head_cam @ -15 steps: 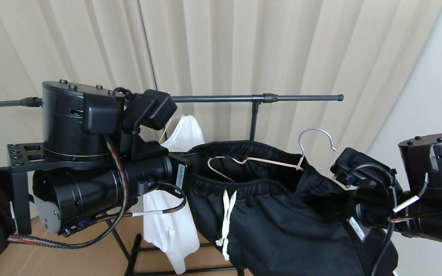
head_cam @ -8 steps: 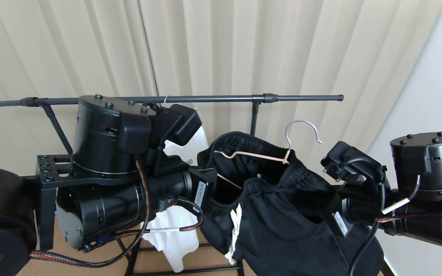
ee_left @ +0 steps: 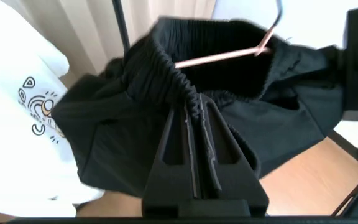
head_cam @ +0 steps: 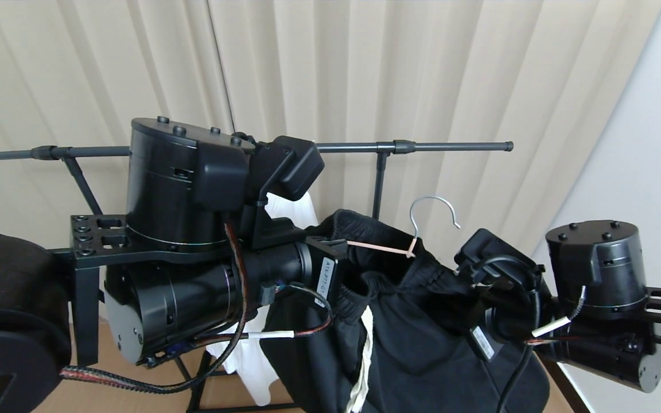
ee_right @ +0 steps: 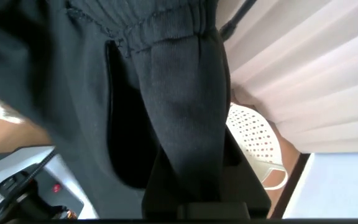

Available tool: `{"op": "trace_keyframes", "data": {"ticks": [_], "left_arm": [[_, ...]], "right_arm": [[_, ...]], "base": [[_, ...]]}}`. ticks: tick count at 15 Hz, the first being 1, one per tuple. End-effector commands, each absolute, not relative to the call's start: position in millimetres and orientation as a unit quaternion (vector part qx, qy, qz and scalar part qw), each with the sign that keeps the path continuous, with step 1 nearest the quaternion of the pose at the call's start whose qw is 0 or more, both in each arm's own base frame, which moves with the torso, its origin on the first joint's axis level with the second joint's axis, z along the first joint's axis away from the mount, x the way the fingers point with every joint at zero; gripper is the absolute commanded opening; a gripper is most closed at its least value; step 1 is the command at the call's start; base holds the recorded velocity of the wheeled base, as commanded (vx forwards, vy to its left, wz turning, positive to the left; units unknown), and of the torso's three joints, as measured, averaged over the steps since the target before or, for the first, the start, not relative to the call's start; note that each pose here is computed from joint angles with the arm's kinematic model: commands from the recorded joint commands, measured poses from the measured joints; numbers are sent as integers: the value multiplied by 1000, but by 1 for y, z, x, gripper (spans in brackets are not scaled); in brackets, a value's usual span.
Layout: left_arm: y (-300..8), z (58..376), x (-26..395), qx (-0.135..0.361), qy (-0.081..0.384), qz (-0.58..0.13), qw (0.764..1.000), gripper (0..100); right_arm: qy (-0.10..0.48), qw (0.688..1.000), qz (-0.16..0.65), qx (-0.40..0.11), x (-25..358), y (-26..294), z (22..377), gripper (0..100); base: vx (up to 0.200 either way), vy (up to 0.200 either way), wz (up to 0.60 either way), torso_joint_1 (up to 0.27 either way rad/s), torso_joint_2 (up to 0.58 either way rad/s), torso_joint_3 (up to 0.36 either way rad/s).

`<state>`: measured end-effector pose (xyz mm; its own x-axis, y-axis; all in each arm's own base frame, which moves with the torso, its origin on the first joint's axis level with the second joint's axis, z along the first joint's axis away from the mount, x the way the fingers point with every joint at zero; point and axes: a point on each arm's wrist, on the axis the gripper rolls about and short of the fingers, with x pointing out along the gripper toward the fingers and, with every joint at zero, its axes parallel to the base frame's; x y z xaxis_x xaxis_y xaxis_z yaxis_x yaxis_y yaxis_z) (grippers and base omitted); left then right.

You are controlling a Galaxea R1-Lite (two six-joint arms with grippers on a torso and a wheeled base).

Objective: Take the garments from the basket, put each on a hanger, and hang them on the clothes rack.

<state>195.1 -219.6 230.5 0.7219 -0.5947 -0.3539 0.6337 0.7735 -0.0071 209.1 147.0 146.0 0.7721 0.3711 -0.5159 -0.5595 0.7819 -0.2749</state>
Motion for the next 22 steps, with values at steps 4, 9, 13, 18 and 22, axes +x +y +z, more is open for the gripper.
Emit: {"op": "trace_keyframes", "data": {"ticks": [4, 9, 13, 18, 22], "left_arm": [[-216, 240, 185, 54, 162, -341, 924, 0], [-214, 225, 181, 68, 186, -341, 919, 0], [-225, 207, 190, 82, 212, -337, 914, 0], [-230, 201, 194, 69, 227, -331, 913, 0], [-236, 206, 199, 50, 217, -327, 918, 0]], "right_arm": [[237, 914, 254, -212, 218, 155, 134, 0], [196, 935, 248, -163, 214, 150, 154, 0], [162, 936, 279, -142, 203, 144, 171, 0], [139, 932, 310, -128, 191, 137, 182, 0], [131, 922, 345, -119, 182, 133, 185, 0]], "base": [[0, 0, 0, 0, 0, 0], [0, 0, 0, 0, 0, 0], [0, 0, 0, 0, 0, 0], [0, 0, 0, 0, 0, 0], [0, 0, 0, 0, 0, 0]]}}
